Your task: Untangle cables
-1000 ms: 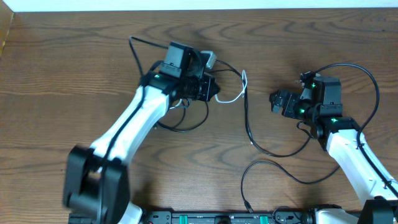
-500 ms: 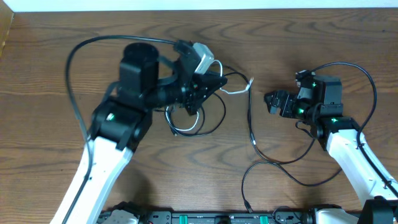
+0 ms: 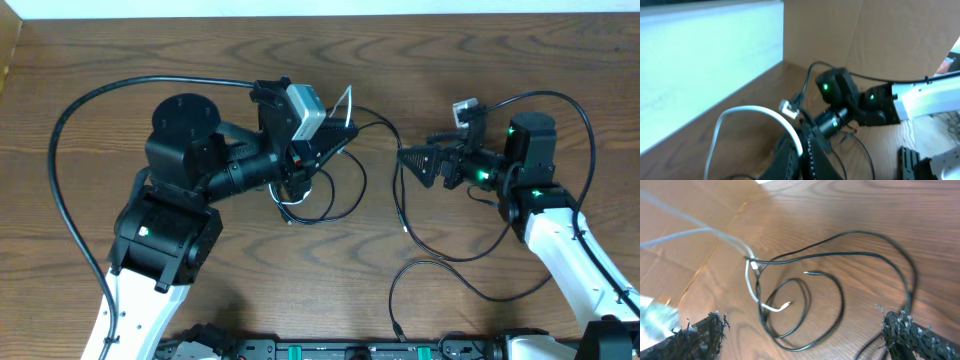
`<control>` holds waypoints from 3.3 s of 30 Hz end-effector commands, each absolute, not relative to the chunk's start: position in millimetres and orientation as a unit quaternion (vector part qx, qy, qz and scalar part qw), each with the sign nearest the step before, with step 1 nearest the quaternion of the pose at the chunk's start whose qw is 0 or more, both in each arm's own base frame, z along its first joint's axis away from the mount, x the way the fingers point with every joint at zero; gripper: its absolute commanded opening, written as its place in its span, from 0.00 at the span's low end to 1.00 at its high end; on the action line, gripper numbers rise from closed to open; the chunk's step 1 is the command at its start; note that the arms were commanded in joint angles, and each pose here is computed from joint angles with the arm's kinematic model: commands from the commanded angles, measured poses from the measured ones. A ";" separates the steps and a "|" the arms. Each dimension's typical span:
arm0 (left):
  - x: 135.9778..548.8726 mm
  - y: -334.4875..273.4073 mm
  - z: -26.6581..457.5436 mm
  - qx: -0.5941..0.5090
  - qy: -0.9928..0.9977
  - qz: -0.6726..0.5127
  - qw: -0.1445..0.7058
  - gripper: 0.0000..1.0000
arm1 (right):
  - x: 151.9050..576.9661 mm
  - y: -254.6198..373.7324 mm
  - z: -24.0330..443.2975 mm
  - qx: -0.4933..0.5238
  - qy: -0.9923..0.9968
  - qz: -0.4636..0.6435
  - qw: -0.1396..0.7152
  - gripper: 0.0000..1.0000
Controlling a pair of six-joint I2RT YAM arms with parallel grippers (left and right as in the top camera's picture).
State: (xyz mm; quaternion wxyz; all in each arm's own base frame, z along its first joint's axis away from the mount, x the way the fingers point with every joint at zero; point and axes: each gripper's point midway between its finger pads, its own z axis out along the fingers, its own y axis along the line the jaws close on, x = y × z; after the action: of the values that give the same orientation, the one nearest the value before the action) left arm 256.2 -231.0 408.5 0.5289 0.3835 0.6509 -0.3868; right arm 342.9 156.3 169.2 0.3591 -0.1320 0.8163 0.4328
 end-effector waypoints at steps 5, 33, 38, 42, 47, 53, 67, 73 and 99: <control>251.8 -228.8 441.3 0.377 0.618 -0.393 0.567 0.08 | 326.6 189.4 187.4 -0.213 0.775 0.467 0.370 0.99; 175.4 -253.5 458.9 0.481 0.512 -0.530 0.475 0.08 | 350.2 260.9 251.2 -0.255 0.694 0.350 0.575 0.01; 175.4 -253.5 457.6 0.480 0.515 -0.531 0.471 0.08 | 352.6 258.8 258.9 -0.254 0.684 0.349 0.589 0.01; 176.4 -253.5 455.2 0.476 0.521 -0.532 0.467 0.16 | 359.8 249.9 263.7 -0.243 0.681 0.341 0.601 0.01; 185.4 -246.9 450.1 0.461 0.541 -0.528 0.465 0.76 | 375.3 226.1 275.3 -0.200 0.679 0.339 0.620 0.01; 210.5 -232.0 435.5 0.421 0.589 -0.516 0.458 0.86 | 378.8 196.7 328.1 -0.150 0.620 0.398 0.659 0.01; 292.0 -236.6 321.8 0.286 0.764 -0.475 0.332 0.86 | 366.5 189.1 415.8 -0.151 0.536 0.477 0.681 0.01; 310.9 -242.9 291.6 0.272 0.781 -0.477 0.298 0.86 | 364.0 187.3 441.3 -0.151 0.515 0.483 0.692 0.01; 400.3 -151.3 223.0 0.025 0.914 -0.141 0.379 0.86 | 358.4 190.1 452.5 -0.139 0.512 0.524 0.666 0.01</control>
State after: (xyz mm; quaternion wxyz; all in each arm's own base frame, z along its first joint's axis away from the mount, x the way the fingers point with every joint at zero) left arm 368.3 -207.8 236.8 0.3446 0.1488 0.8814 -0.2869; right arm 368.2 192.4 432.1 0.6581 -0.1320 0.5308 0.5175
